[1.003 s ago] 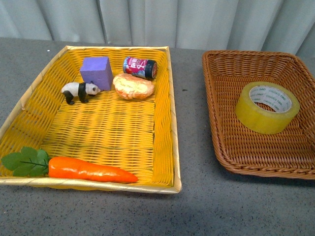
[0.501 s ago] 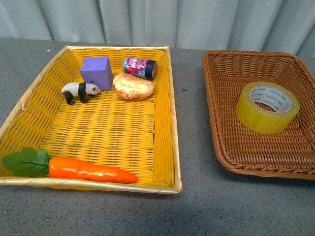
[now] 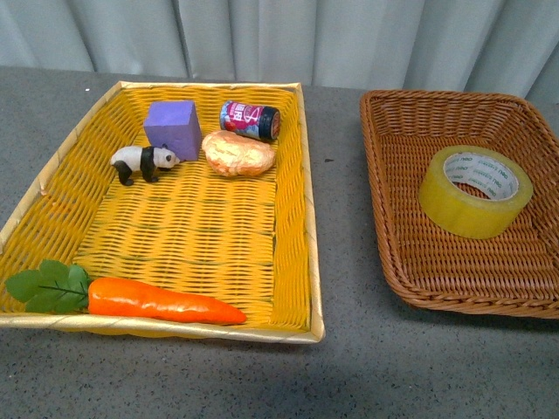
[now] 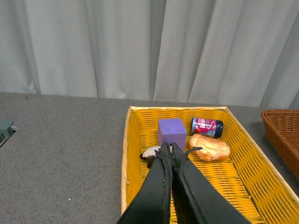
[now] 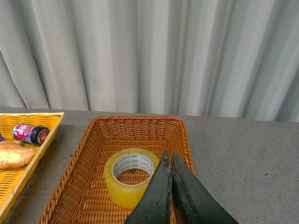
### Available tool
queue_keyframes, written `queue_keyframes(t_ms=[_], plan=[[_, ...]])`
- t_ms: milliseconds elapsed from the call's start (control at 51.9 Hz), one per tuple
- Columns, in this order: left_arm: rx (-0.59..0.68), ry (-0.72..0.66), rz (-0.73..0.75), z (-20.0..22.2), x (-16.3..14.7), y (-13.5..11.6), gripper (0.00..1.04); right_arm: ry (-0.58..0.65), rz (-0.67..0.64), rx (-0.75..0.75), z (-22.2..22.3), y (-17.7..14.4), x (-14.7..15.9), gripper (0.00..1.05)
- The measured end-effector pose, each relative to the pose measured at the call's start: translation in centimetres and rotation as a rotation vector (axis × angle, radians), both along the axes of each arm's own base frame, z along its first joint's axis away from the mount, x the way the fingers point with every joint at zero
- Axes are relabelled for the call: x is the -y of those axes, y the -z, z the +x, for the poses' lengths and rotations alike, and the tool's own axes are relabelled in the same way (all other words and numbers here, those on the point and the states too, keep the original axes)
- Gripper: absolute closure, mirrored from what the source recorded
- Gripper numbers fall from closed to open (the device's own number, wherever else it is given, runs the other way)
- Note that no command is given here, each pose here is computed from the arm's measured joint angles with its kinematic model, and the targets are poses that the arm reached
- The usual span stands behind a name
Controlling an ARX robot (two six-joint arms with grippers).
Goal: Move tape to another basket
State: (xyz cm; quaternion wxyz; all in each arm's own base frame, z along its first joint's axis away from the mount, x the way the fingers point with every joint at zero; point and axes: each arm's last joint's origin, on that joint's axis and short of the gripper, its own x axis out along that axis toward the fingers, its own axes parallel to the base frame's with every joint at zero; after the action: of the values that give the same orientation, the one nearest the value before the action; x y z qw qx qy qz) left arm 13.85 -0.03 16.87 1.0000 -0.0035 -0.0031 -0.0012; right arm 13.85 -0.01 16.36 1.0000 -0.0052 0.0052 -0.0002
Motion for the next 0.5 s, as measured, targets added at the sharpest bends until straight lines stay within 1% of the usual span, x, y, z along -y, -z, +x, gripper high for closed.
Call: queue_keyframes(t_ms=[501], plan=[[0.018,0.0,0.0,-2.1,0.0,-0.5,1.01,0.0,0.0,0.018,-2.1,-0.5,0.0,1.04]])
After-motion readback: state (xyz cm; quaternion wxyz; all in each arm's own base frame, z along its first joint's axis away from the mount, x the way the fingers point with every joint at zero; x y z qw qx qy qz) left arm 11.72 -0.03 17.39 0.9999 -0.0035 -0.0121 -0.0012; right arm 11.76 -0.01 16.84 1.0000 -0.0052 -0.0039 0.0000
